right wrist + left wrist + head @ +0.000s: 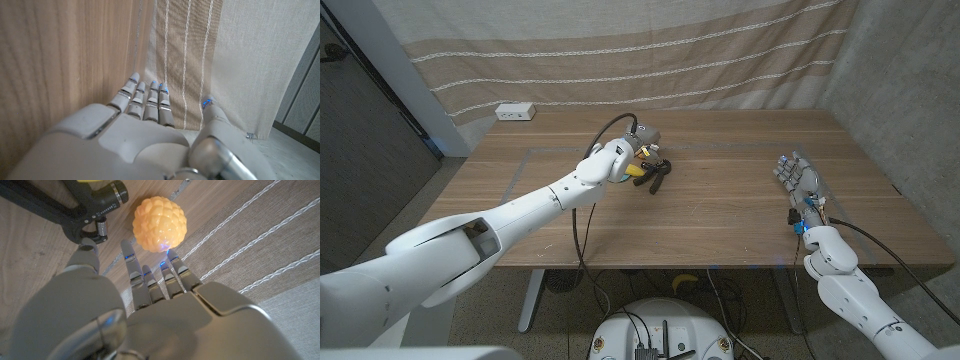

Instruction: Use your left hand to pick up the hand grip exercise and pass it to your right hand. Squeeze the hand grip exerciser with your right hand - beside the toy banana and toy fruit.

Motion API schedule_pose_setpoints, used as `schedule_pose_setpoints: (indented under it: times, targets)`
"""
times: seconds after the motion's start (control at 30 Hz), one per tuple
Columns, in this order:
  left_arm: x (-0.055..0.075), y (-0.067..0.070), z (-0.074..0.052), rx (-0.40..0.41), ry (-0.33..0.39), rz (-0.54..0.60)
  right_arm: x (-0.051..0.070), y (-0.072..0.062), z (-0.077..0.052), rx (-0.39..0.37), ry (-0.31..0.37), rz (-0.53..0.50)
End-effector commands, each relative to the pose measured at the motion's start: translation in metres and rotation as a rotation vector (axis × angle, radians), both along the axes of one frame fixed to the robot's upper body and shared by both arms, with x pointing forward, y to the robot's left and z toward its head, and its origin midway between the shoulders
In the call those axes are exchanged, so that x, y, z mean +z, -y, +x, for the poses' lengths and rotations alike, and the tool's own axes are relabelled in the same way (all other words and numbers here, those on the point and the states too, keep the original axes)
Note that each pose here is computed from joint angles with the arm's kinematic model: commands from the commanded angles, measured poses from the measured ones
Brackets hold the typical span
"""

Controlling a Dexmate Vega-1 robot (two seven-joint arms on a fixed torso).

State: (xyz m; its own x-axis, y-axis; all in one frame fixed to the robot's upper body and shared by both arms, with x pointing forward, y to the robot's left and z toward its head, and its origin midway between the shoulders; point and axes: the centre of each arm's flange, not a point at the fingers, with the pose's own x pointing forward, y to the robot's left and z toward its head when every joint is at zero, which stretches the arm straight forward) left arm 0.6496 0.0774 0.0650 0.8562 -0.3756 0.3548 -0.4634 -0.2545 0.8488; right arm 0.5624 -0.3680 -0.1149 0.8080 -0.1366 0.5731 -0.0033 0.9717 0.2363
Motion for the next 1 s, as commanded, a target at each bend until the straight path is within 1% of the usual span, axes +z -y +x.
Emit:
schedule_pose_setpoints:
  times: [0.03,0.47,0.63,0.73,0.8,0.83,0.93,1.0]
  targets:
    - [-0.004,0.006,0.012,-0.006,0.009,-0.007,-0.003,0.004,-0.003,-0.004,-0.004,0.005]
    - [-0.009,0.013,0.021,-0.007,-0.013,0.019,-0.005,0.006,-0.005,-0.011,-0.005,0.011]
    - [-0.012,0.014,0.027,0.02,-0.035,0.044,-0.006,0.007,-0.004,-0.013,-0.002,0.013]
    - [-0.013,0.014,0.028,0.025,-0.041,0.048,-0.007,0.007,-0.003,-0.011,-0.002,0.016]
    - [-0.013,0.014,0.03,0.047,-0.044,0.063,-0.006,0.007,-0.003,-0.015,-0.001,0.015]
    - [-0.013,0.014,0.031,0.062,-0.041,0.07,-0.006,0.008,-0.002,-0.014,0.0,0.015]
    - [-0.013,0.014,0.031,0.066,-0.027,0.078,-0.005,0.008,-0.002,-0.015,0.001,0.014]
    - [-0.014,0.014,0.031,0.071,-0.003,0.093,-0.005,0.008,-0.002,-0.015,0.001,0.014]
